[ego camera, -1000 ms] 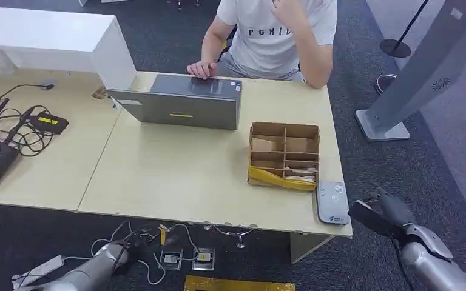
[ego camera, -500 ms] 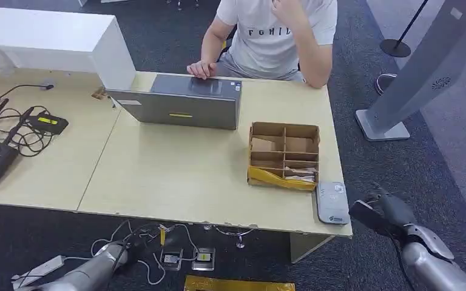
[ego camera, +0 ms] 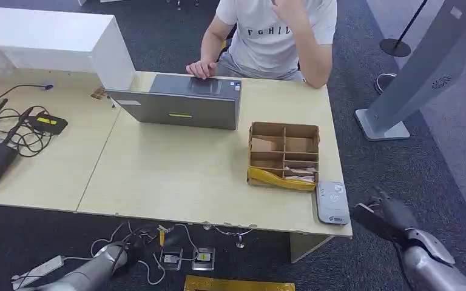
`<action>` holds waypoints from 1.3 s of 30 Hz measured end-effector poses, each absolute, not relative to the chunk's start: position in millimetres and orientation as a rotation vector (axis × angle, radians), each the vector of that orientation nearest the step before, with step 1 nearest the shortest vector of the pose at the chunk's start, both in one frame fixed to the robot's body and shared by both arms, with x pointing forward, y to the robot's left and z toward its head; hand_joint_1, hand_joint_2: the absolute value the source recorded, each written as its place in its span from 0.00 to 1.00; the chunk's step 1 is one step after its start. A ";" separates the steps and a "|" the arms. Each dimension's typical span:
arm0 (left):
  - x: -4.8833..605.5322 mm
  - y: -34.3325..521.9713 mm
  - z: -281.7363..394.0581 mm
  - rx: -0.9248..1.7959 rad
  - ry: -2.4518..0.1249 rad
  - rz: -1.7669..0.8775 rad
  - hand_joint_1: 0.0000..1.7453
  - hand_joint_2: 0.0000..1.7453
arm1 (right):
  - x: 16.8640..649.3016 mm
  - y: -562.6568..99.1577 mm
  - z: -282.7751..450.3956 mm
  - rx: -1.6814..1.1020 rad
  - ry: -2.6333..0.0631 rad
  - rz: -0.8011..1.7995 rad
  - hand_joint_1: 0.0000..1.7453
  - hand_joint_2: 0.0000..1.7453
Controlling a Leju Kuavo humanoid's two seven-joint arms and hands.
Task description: Pass the card to the sensor for recognition and then transmit it.
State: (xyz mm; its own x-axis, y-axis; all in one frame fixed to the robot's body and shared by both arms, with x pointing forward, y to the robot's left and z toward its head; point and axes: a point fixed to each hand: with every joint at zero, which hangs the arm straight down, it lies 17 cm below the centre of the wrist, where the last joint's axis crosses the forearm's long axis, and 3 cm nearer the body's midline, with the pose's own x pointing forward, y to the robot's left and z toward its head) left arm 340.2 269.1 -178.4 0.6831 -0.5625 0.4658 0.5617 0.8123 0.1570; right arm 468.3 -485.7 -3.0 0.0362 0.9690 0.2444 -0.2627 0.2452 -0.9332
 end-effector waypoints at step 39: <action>340.1 266.2 -178.5 -0.003 -0.529 -0.628 0.00 0.00 | 461.5 -491.6 -8.9 -0.834 -1.104 1.147 1.00 1.00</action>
State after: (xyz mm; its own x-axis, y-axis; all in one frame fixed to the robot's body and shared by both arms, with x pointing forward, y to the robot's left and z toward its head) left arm 340.1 266.2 -178.5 0.6814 -0.5588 0.4727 0.5604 0.8137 0.1542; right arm 461.5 -491.6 -8.9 0.0395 0.9709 0.2360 -0.2729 0.2377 -0.9322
